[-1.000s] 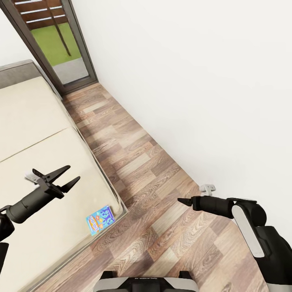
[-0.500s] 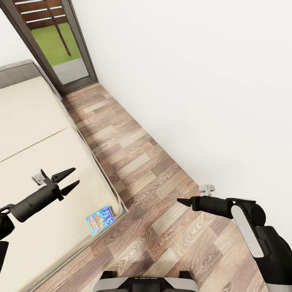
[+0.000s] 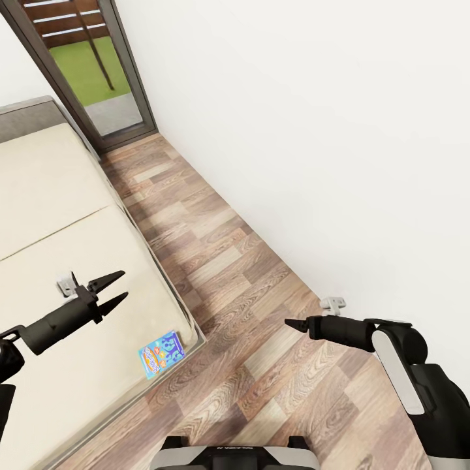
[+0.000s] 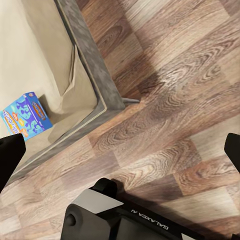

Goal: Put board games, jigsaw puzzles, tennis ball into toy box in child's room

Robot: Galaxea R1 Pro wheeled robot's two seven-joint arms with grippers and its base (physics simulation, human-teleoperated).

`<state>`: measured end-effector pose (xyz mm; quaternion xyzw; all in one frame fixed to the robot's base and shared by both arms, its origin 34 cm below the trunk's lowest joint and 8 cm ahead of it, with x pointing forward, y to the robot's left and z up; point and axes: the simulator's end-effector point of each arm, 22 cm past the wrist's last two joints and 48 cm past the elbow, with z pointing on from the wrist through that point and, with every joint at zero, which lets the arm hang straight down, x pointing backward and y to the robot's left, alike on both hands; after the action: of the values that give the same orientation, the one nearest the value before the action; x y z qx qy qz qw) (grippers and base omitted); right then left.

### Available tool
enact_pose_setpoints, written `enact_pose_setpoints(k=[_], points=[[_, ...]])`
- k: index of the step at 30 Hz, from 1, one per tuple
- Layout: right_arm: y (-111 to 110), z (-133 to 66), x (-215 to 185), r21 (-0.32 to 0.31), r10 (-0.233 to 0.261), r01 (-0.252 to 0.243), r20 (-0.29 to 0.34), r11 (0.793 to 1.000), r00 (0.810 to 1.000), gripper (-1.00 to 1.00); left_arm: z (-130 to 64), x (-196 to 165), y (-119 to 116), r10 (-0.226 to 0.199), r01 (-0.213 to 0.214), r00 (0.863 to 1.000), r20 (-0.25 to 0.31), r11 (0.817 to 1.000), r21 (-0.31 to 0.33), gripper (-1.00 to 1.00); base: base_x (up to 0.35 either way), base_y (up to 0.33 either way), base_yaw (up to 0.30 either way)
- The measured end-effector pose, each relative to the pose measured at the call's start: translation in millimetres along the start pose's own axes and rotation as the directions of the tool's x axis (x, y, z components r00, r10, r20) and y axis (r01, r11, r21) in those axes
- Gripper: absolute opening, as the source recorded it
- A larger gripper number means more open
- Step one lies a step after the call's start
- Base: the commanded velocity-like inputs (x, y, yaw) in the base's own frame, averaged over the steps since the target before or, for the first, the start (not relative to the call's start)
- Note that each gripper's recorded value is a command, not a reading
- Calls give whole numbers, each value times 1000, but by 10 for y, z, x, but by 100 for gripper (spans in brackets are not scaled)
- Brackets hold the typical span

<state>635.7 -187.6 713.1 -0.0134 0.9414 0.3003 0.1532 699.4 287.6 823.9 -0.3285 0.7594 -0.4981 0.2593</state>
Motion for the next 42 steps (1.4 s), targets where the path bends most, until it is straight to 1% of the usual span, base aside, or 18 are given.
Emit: enact_pose_setpoints(k=[6, 16, 22, 33, 42], points=[[-43, 64, 15, 0, 0, 0, 0, 1000, 1000, 100, 52, 0, 49, 2, -2, 1000, -3, 1000, 5, 100, 0, 0, 0], [-129, 167, 40, 1, 0, 0, 1, 1000, 1000, 100, 147, 26, 49, 4, -4, 1000, -15, 999, 52, 100, 0, 0, 0], [-181, 230, 58, 1, 0, 0, 1, 1000, 1000, 100, 197, 44, 95, 5, -4, 1000, -20, 998, 64, 100, 0, 0, 0], [-267, 341, 83, 1, -3, 3, 5, 1000, 1000, 100, 351, 105, 116, 20, -16, 999, -46, 996, 93, 100, 0, 0, 0], [-309, 414, 83, -1, -9, 9, 15, 1000, 1000, 100, 412, 126, 160, 31, -25, 998, -51, 994, 106, 100, 0, 0, 0]])
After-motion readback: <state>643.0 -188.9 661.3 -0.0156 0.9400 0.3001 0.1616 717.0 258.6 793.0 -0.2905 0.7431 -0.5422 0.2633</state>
